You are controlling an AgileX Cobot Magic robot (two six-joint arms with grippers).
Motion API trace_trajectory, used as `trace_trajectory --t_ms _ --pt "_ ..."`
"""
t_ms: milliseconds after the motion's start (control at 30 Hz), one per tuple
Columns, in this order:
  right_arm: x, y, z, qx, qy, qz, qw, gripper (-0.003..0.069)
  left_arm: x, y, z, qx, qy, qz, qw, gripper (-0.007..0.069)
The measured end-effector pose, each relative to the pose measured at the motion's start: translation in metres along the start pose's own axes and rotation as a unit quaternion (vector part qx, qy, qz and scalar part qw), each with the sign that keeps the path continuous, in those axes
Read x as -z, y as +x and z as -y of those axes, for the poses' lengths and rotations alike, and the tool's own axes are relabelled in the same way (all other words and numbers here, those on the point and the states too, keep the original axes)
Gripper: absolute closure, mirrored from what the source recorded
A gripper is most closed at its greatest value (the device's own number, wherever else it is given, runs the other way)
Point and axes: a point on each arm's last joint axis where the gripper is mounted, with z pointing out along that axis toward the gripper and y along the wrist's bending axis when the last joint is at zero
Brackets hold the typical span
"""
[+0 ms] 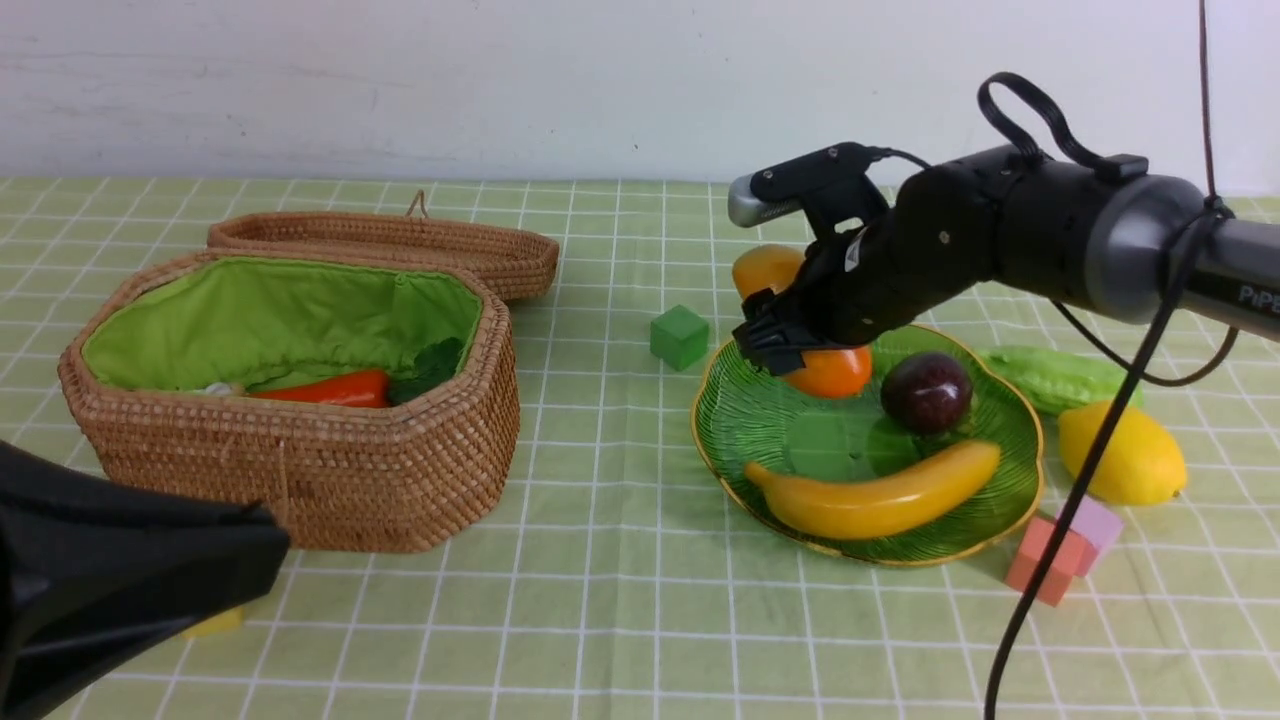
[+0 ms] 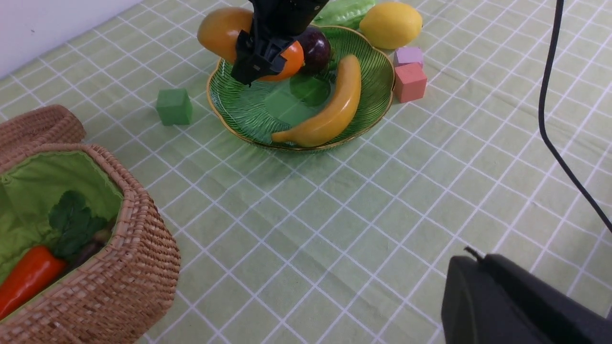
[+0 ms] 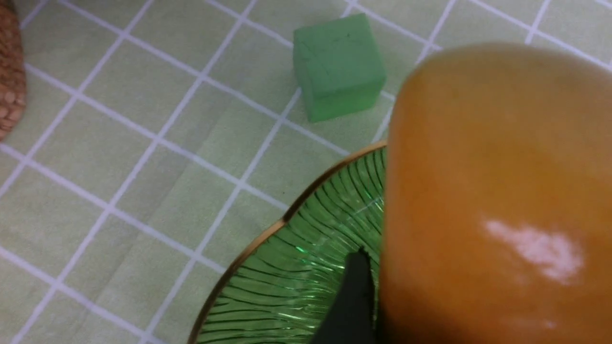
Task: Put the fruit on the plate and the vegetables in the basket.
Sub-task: Use the right arm to grab a mango and put it into the right plate, then use the right arm to grab a lemon and put it into the right plate
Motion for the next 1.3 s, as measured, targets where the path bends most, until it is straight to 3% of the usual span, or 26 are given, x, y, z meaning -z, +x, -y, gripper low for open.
trace_trajectory --t_ms 167,367,600,667,767,867,967,1000,1033,1133,1300 --pt "0.000 0.004 0.003 -0.006 0.014 -0.026 1.000 -0.0016 0.000 0.000 0.000 0.000 0.000 -0.001 1.000 0.0638" --pt "0.016 0.001 0.003 -0.009 0.016 -0.034 0.999 0.0048 0.000 0.000 0.000 0.000 0.000 -0.001 1.000 0.0636" --pt "0.106 -0.022 0.021 -0.002 0.050 0.011 0.999 0.0323 0.000 0.000 0.000 -0.001 0.000 -0.001 1.000 0.0631" --pt "0.126 -0.019 0.041 -0.016 0.075 -0.008 0.997 0.0395 0.000 0.000 0.000 -0.006 0.000 0.000 1.000 0.0631" --pt "0.131 0.003 0.088 -0.075 0.108 -0.088 0.987 0.0446 0.000 0.000 0.002 -0.010 0.009 0.001 1.000 0.0631" --pt "0.117 0.028 0.124 -0.144 0.107 -0.161 0.971 0.0413 0.000 -0.001 0.004 -0.018 0.023 0.009 1.000 0.0631" --pt "0.096 0.045 0.147 -0.185 0.089 -0.189 0.960 0.0315 0.000 -0.004 0.007 -0.030 0.039 0.023 0.999 0.0631" --pt "0.089 0.049 0.151 -0.185 0.082 -0.193 0.960 0.0258 0.000 -0.005 0.008 -0.035 0.043 0.028 0.998 0.0631" --pt "0.088 0.050 0.152 -0.185 0.080 -0.194 0.960 0.0249 0.001 -0.005 0.008 -0.036 0.044 0.029 0.998 0.0631" --pt "0.067 0.055 0.158 -0.140 0.070 -0.191 0.969 0.0052 0.001 -0.006 0.010 -0.044 0.055 0.037 0.997 0.0631" --pt "0.051 0.060 0.162 -0.125 0.074 -0.195 0.970 -0.0017 0.001 -0.006 0.011 -0.046 0.058 0.037 0.997 0.0631"
